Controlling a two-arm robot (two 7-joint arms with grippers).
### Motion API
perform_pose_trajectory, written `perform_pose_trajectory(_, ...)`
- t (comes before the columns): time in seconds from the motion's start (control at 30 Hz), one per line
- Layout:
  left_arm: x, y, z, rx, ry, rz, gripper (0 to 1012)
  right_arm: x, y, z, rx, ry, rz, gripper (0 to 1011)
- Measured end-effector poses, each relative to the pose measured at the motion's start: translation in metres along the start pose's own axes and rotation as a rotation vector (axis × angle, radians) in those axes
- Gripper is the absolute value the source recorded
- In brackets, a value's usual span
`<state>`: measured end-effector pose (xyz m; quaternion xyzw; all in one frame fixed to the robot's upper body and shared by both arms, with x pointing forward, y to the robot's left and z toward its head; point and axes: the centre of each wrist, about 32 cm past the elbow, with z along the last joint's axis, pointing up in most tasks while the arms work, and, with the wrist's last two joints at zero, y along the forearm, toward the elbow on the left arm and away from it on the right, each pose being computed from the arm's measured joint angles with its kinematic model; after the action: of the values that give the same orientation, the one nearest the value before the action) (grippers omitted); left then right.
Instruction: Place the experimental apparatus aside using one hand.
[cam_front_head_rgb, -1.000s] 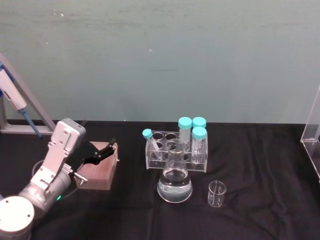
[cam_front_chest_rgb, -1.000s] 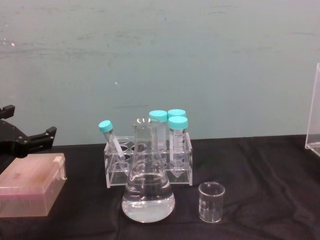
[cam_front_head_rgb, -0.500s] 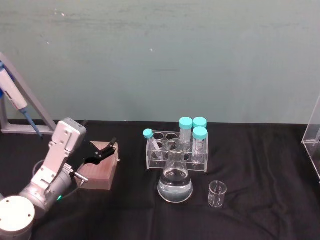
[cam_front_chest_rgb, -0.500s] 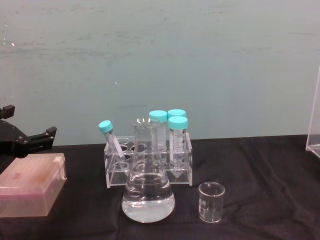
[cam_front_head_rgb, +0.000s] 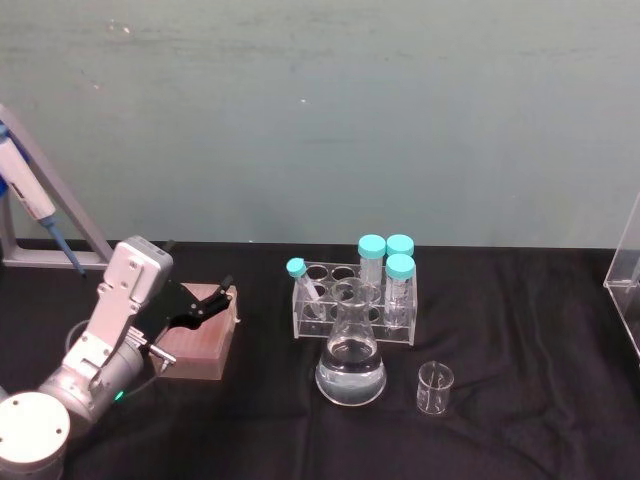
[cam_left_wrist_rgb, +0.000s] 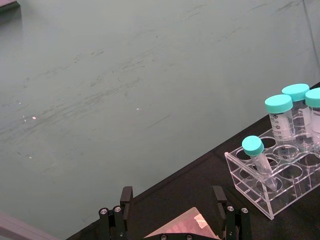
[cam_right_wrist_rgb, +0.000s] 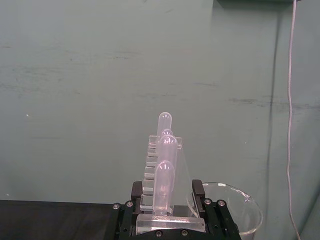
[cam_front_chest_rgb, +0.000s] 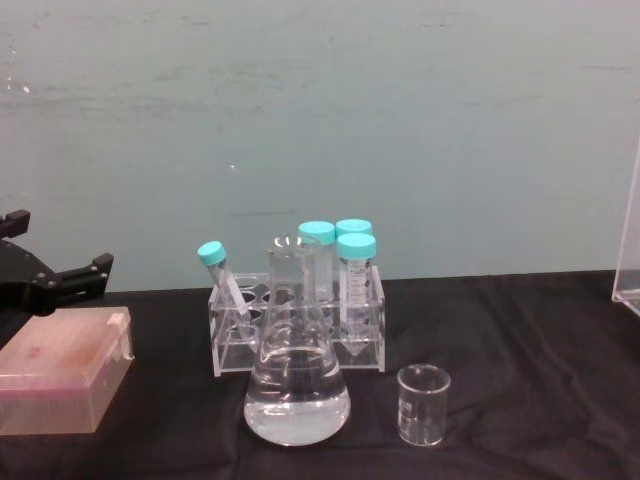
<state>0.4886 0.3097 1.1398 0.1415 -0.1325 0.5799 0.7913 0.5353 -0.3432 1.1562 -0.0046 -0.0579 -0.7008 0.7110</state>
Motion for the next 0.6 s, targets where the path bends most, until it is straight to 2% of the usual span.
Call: perform_pose_trajectory(0.6, 0.0000, 0.0000, 0.0000, 0.000, 0.000, 0.000, 1000, 0.0001, 0.0000, 0.0000, -0.002, 0.001, 0.001, 599)
